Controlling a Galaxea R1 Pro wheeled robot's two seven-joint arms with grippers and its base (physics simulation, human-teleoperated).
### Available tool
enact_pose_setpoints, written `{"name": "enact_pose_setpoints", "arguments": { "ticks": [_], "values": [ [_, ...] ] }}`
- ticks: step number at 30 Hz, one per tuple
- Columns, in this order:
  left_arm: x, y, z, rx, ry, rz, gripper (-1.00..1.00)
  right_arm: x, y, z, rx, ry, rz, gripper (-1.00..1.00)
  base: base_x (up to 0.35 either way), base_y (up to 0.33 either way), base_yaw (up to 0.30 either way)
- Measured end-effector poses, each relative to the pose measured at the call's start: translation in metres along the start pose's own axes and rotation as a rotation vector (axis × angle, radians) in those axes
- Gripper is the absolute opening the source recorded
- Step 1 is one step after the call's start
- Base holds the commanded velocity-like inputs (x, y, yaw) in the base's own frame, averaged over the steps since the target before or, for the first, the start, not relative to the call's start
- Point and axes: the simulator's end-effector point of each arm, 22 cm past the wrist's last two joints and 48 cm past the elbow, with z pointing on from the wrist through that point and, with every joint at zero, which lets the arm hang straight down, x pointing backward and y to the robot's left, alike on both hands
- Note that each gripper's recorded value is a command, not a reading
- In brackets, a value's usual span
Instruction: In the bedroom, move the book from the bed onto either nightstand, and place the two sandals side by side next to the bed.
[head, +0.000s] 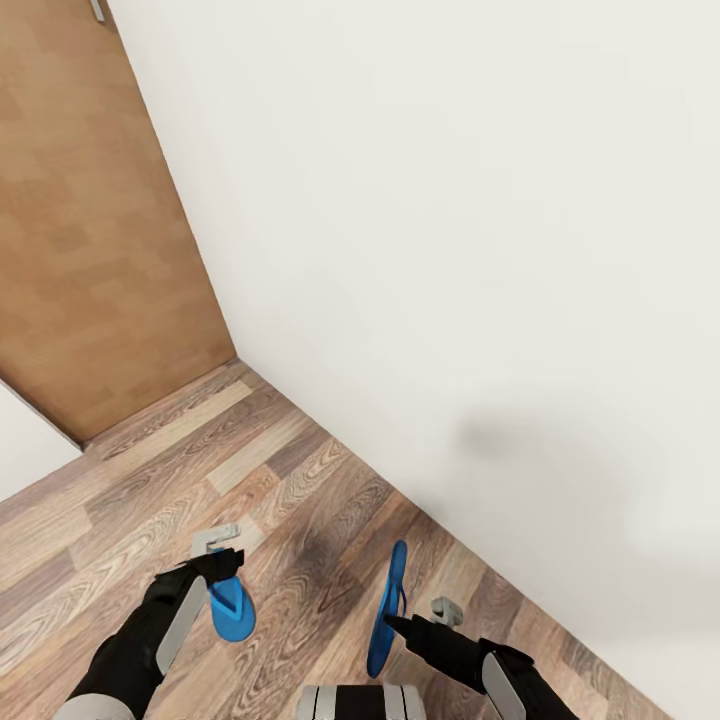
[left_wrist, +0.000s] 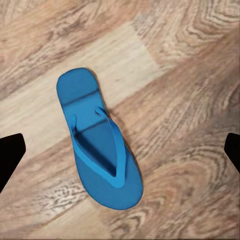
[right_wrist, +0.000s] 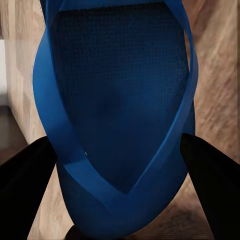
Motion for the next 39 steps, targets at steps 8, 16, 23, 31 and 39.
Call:
{"name": "enact_pose_setpoints", "arguments": {
  "ticks": [8, 16, 23, 31, 39],
  "values": [
    [0.017, 0.006, 0.014, -0.014, 0.013, -0.009, 1.00, 0.010, -0.012, 0.005, 0.014, 0.021, 0.022, -1.00, 0.000, 0.000, 0.000],
    [0.046, 0.018, 0.033, -0.047, 0.012, -0.021, 1.00, 0.020, -0.024, 0.009, 0.026, 0.039, 0.044, -1.00, 0.000, 0.000, 0.000],
    [0.060, 0.020, 0.041, -0.054, 0.036, -0.016, 1.00, 0.019, -0.018, 0.012, -0.032, 0.034, 0.060, -1.00, 0.000, 0.000, 0.000],
    [0.077, 0.022, 0.050, -0.061, 0.068, -0.011, 1.00, 0.019, -0.003, 0.013, -0.135, 0.030, 0.075, -1.00, 0.000, 0.000, 0.000],
    [0.090, 0.014, 0.055, -0.055, 0.091, -0.013, 1.00, 0.022, -0.012, 0.014, -0.127, 0.032, 0.094, -1.00, 0.000, 0.000, 0.000]
  ]
}}
